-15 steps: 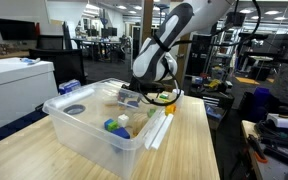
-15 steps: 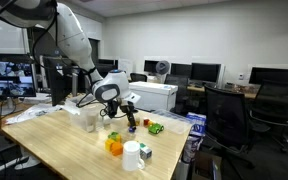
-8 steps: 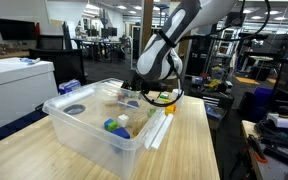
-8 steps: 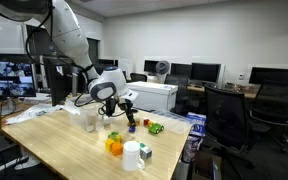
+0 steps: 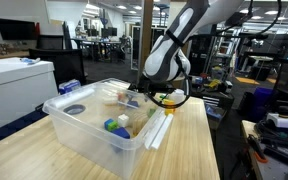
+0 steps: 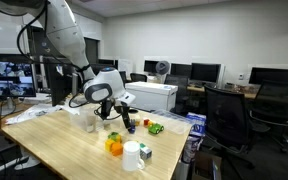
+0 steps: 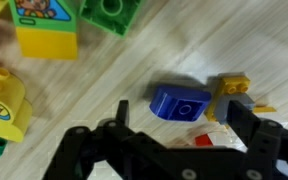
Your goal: Move the clear storage box a little to the left, pick up the white lego block from the table and put it in the clear storage container, pick up the blue lego block from the table and put it in the clear storage container
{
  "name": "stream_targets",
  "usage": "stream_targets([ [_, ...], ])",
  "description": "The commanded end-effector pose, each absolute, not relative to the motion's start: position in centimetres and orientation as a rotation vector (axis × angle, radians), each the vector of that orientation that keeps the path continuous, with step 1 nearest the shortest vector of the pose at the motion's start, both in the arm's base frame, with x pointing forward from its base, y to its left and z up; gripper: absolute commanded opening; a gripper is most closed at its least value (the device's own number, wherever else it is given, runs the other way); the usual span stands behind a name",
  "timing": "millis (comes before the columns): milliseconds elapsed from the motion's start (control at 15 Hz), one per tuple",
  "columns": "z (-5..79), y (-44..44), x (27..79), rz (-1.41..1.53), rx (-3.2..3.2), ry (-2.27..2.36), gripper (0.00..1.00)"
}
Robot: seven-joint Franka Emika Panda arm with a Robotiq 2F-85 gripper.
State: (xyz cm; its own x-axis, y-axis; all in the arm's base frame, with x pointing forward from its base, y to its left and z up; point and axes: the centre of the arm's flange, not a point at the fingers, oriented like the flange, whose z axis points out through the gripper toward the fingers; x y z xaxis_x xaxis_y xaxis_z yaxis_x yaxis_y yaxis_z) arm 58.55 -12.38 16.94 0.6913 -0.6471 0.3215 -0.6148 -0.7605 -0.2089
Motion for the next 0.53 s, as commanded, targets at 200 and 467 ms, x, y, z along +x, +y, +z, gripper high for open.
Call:
stream_targets([
  [200, 17.6, -14.1, 58.1, -0.575, -2.79, 1.116, 1.0],
  [467, 17.0, -13.9, 58.7, -0.568, -2.807, 1.101, 1.0],
])
